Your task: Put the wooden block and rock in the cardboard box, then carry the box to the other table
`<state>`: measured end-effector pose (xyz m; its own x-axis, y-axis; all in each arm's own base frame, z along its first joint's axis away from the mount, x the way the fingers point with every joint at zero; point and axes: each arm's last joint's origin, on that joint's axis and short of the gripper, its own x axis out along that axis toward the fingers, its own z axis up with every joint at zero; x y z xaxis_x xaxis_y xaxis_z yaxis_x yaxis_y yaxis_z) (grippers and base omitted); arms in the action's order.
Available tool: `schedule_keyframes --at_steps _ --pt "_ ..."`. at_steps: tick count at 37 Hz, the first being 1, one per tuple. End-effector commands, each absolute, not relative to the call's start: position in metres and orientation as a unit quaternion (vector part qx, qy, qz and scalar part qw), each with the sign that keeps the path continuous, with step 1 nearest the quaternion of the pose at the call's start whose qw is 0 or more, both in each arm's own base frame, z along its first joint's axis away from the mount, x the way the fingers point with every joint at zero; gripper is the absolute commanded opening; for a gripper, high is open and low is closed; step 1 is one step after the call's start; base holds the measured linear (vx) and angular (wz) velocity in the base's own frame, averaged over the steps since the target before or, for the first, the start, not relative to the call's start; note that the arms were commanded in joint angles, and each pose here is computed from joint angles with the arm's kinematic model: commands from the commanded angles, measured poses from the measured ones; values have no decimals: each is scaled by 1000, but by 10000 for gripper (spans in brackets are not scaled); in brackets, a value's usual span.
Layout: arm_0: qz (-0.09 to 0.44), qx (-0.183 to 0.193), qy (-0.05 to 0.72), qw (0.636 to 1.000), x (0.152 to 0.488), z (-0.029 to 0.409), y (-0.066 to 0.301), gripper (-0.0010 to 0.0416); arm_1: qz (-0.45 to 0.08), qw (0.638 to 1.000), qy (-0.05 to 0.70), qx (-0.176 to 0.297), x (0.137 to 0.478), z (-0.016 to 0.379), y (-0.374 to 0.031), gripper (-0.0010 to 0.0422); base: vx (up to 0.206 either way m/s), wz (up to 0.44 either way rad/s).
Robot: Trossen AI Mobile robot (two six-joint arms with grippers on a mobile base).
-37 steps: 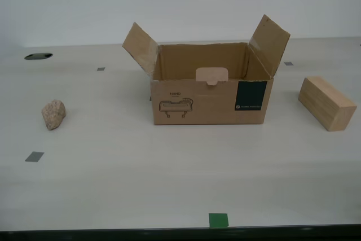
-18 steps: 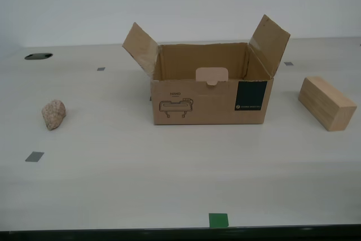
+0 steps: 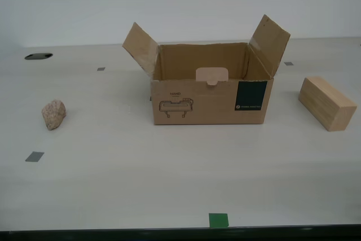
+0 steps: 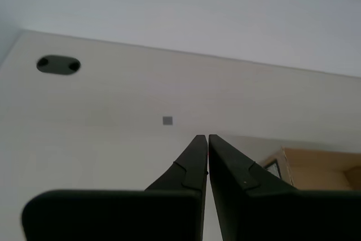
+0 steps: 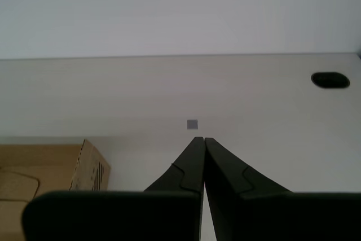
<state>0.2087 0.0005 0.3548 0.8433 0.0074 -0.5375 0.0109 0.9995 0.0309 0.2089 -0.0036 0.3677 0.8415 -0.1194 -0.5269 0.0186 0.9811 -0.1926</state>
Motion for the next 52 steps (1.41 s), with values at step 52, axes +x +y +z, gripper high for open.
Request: schedule_keyframes --at_steps 52 --pt "-26 58 470 880 214 363 0 0 -45 906 406 -108 198 346 -5 0 0 0"
